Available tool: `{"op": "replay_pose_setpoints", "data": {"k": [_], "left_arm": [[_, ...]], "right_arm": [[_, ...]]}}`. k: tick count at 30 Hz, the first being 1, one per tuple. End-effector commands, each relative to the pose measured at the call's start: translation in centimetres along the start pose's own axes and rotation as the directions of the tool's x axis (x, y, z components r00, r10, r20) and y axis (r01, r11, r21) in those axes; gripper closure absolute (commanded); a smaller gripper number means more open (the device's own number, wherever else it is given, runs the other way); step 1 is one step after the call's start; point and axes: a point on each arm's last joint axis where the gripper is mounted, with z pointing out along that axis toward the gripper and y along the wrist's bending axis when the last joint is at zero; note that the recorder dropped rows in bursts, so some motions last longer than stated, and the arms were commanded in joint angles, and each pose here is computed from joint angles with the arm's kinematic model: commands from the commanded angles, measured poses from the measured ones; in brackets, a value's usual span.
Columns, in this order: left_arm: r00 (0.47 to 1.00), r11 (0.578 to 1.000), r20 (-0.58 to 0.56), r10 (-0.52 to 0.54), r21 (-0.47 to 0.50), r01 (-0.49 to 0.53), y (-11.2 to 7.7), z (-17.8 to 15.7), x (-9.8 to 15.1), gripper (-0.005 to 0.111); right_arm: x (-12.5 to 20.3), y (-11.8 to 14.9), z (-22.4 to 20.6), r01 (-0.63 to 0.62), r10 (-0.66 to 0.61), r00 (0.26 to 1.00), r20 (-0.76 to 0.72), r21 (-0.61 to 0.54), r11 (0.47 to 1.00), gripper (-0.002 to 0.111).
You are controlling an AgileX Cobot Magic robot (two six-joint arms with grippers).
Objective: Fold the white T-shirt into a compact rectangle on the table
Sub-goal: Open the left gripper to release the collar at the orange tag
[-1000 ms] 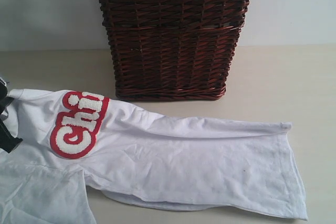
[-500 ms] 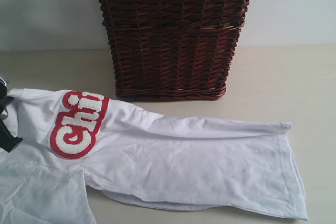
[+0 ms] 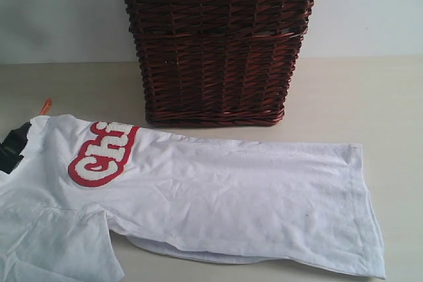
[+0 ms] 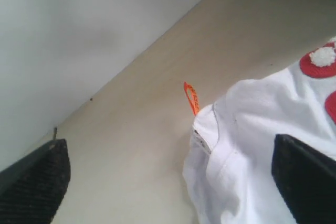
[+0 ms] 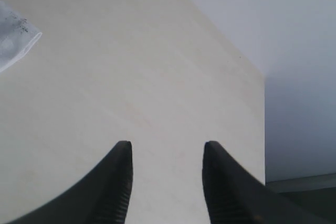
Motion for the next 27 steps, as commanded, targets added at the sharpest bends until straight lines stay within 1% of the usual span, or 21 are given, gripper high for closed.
{"op": "replay_pose_setpoints", "data": {"k": [1,2,3,4,5,6,7,8,10,14,19,21,22,23,24,25,26,27], "left_arm": [[0.999,1.0,-0.032,0.006,0.021,-0.005,-0.2,0.1,0.3,0.008],[0.999,1.0,-0.04,-0.002,0.026,0.003,-0.3,0.1,0.4,0.014],[0.998,0.999,-0.055,-0.026,0.036,0.028,-0.4,0.1,0.5,0.024],[0.996,0.997,-0.068,-0.058,0.046,0.061,-0.5,0.1,0.6,0.039],[0.993,0.994,-0.077,-0.092,0.054,0.096,-0.6,0.0,0.7,0.059],[0.991,0.991,-0.076,-0.113,0.066,0.118,-0.7,0.0,0.6,0.084],[0.987,0.987,-0.075,-0.14,0.074,0.146,-0.8,0.0,0.6,0.106],[0.987,0.985,-0.07,-0.146,0.079,0.151,-0.9,0.0,0.5,0.103],[0.979,0.978,-0.069,-0.192,0.07,0.197,-0.8,0.0,0.5,0.103],[0.976,0.975,-0.101,-0.194,0.093,0.204,-1.1,0.0,0.7,0.103],[0.977,0.976,-0.089,-0.193,0.085,0.201,-1.0,0.0,0.6,0.103],[0.98,0.98,-0.042,-0.195,0.03,0.197,-0.1,-0.2,0.3,0.103],[0.975,0.975,-0.028,-0.22,0.022,0.221,0.2,-0.4,0.1,0.103],[0.968,0.968,0.018,-0.252,0.01,0.252,1.0,-1.6,-0.8,0.103],[0.963,0.964,0.03,-0.266,0.008,0.266,1.3,-2.2,-1.2,0.103],[0.95,0.952,0.061,-0.306,0.013,0.306,2.1,-4.1,-2.0,0.103],[0.944,0.946,0.061,-0.325,0.025,0.324,2.3,-4.9,-2.2,0.103],[0.928,0.928,0.042,-0.369,0.077,0.365,2.4,-6.9,-2.5,0.103]], "right_arm": [[0.1,0.1,-0.1,-0.014,0.014,1.0,0.002,0.002,1.0,0.065],[0.1,0.1,-0.1,-0.014,0.014,1.0,0.002,0.002,1.0,0.065],[0.1,0.1,-0.1,-0.014,0.014,1.0,0.002,0.002,1.0,0.065],[0.1,0.1,-0.1,-0.014,0.014,1.0,0.002,0.002,1.0,0.065],[0.1,0.1,-0.1,-0.014,0.014,1.0,0.002,0.002,1.0,0.065],[0.1,0.1,-0.1,-0.014,0.014,1.0,0.002,0.002,1.0,0.065],[0.1,0.1,-0.1,-0.014,0.014,1.0,0.002,0.002,1.0,0.065],[0.1,0.1,-0.1,-0.014,0.014,1.0,0.002,0.002,1.0,0.065],[0.1,0.1,-0.1,-0.014,0.014,1.0,0.002,0.002,1.0,0.065],[0.1,0.1,-0.1,-0.014,0.014,1.0,0.002,0.002,1.0,0.065],[0.1,0.1,-0.1,-0.014,0.014,1.0,0.002,0.002,1.0,0.065],[0.1,0.1,-0.1,-0.014,0.014,1.0,0.002,0.002,1.0,0.065],[0.1,0.1,-0.1,-0.014,0.014,1.0,0.002,0.002,1.0,0.065],[0.1,0.1,-0.1,-0.014,0.014,1.0,0.002,0.002,1.0,0.065],[0.1,0.1,-0.1,-0.014,0.014,1.0,0.002,0.002,1.0,0.065],[0.1,0.1,-0.1,-0.014,0.014,1.0,0.002,0.002,1.0,0.065],[0.1,0.1,-0.1,-0.014,0.014,1.0,0.002,0.002,1.0,0.065],[0.1,0.1,-0.1,-0.014,0.014,1.0,0.002,0.002,1.0,0.065]]}}
